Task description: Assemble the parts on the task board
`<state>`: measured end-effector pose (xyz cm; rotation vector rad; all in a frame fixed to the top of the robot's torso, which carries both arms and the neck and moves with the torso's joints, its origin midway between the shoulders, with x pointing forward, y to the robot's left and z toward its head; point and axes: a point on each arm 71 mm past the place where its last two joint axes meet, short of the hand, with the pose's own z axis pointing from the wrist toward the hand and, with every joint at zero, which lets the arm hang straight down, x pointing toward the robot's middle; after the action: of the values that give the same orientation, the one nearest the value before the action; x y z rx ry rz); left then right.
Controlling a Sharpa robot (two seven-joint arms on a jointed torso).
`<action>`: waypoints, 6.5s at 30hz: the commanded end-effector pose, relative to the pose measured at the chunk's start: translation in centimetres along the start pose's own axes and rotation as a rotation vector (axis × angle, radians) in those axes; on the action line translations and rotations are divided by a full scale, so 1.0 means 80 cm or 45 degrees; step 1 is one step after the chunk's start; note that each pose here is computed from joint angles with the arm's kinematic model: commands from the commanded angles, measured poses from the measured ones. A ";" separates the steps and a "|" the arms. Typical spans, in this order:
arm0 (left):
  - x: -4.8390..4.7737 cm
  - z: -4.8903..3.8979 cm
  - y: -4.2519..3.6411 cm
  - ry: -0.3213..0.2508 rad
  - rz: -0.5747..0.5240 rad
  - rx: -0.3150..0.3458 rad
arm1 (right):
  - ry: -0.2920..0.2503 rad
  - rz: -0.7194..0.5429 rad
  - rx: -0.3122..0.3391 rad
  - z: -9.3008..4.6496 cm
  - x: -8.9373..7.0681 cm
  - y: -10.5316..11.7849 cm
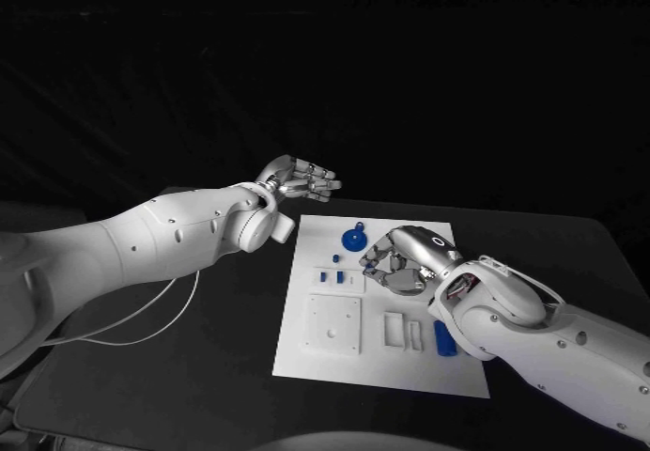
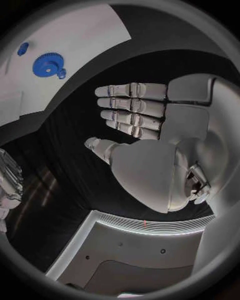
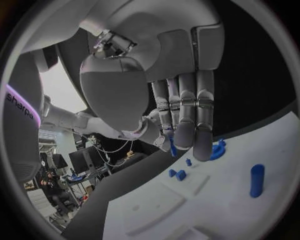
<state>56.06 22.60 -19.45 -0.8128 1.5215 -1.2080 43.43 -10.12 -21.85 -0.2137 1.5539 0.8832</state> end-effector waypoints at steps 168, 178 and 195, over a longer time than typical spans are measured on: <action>0.008 0.007 0.0168 0.011 -0.056 -0.051 | 0.166 -0.147 0.014 -0.013 0.104 0.028; 0.007 0.007 0.0178 0.009 -0.055 -0.053 | 0.106 -0.096 0.040 -0.021 0.076 0.018; -0.002 0.002 0.0206 0.001 -0.053 -0.046 | 0.114 -0.041 0.258 -0.044 -0.037 -0.060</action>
<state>56.48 23.45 -21.10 -0.8800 1.5393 -1.1850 44.32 -16.64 -20.82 -0.1322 1.6284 0.6862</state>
